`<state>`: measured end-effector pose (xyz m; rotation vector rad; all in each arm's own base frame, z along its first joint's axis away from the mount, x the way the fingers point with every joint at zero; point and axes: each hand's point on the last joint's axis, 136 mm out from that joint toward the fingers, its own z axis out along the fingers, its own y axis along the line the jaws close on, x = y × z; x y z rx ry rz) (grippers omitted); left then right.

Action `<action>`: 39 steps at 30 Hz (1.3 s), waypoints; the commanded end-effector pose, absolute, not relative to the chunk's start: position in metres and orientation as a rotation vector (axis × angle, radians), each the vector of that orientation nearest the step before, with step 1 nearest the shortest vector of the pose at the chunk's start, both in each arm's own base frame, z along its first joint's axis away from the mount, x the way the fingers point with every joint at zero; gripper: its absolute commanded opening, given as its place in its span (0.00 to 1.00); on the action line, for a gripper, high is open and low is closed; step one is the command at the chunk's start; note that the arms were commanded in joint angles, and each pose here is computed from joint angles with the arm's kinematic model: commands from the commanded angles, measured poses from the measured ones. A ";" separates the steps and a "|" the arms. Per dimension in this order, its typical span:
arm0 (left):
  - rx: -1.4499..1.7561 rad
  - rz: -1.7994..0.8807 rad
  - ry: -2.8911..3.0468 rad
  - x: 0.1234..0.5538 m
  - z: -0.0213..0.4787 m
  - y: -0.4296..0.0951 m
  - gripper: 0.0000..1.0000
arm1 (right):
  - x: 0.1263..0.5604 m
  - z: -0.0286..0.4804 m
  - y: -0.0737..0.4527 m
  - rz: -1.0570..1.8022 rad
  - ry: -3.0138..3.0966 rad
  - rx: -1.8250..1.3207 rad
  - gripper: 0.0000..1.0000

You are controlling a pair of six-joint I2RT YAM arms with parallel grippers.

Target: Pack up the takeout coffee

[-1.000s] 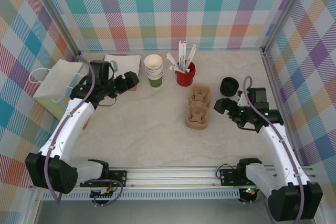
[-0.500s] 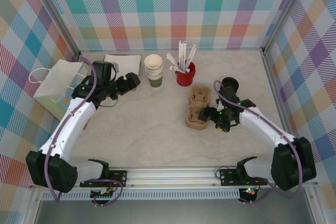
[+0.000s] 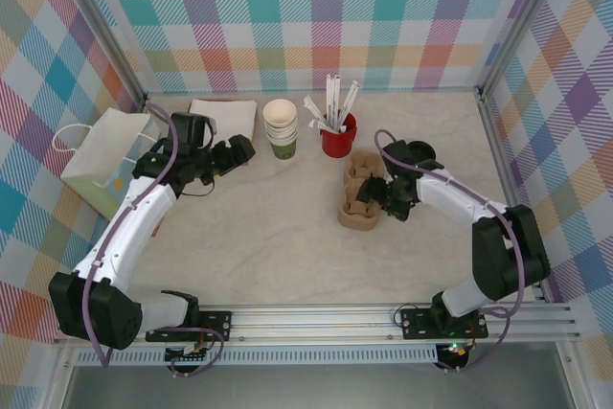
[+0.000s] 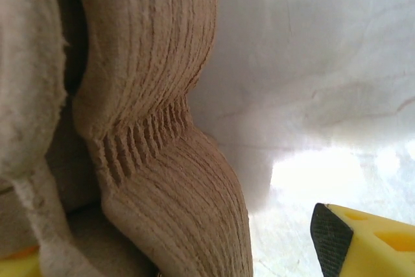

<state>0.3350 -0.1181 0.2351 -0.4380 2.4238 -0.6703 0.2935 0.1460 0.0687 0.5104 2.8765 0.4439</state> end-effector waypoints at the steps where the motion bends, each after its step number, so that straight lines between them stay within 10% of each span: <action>1: -0.413 -0.648 2.443 0.333 0.235 -0.120 0.89 | 0.320 0.074 0.142 0.360 2.816 0.503 0.83; 17: -0.388 -0.663 2.445 0.340 0.251 -0.124 0.89 | 0.386 0.083 0.137 0.323 2.765 0.513 0.83; 39: -0.284 -0.563 2.520 0.441 0.257 -0.148 0.74 | 0.294 0.183 0.118 0.483 2.611 0.339 0.86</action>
